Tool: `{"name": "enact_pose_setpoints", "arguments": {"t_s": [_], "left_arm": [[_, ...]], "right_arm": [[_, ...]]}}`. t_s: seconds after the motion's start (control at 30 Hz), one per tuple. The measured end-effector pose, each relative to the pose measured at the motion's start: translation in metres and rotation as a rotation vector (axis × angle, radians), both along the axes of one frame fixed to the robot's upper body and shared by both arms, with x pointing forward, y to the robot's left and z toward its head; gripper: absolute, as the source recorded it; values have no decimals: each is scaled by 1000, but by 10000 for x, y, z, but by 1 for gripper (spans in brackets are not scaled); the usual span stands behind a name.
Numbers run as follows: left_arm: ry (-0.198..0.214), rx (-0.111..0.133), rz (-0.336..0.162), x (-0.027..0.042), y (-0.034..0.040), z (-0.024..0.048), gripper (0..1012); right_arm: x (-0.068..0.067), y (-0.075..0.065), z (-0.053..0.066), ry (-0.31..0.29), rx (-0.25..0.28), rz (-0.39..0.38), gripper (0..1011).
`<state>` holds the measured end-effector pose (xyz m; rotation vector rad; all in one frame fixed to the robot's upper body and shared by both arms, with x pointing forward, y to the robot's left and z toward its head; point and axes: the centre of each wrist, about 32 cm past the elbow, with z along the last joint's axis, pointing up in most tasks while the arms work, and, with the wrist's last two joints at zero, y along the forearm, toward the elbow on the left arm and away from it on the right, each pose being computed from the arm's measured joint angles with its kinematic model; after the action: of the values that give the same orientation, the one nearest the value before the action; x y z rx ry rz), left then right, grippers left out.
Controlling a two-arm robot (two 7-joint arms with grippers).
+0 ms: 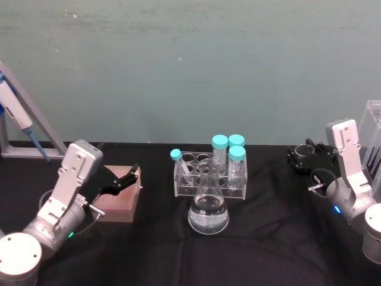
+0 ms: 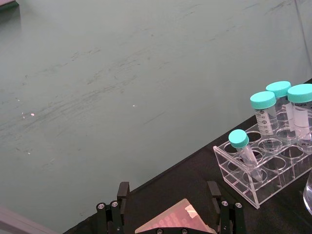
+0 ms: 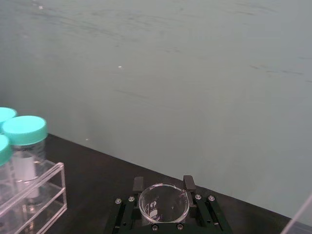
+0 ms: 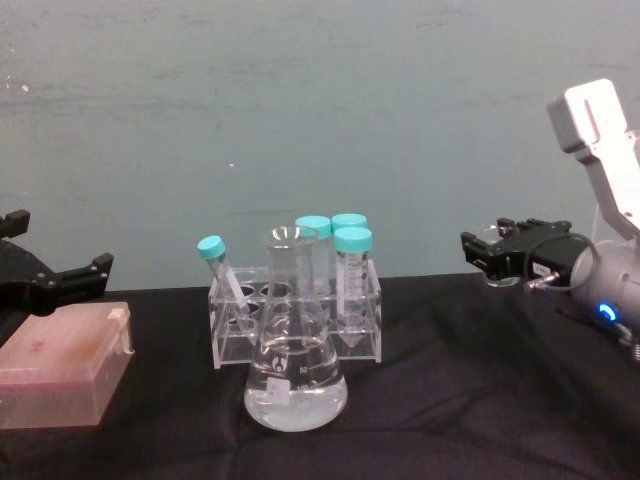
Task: Place the experimental apparatus aside using one hand.
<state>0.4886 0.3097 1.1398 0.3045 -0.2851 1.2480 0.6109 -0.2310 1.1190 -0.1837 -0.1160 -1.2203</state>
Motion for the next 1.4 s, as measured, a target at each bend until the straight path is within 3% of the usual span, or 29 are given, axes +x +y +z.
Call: {"name": "enact_pose_setpoints", "arguments": {"t_s": [0.77, 1.4], "left_arm": [[0, 0, 0, 0, 0, 0, 1000], [0, 0, 0, 0, 0, 0, 1000]], "right_arm": [[-20, 71, -88, 3, 41, -160, 501], [41, 38, -95, 5, 43, -234, 501]]}}
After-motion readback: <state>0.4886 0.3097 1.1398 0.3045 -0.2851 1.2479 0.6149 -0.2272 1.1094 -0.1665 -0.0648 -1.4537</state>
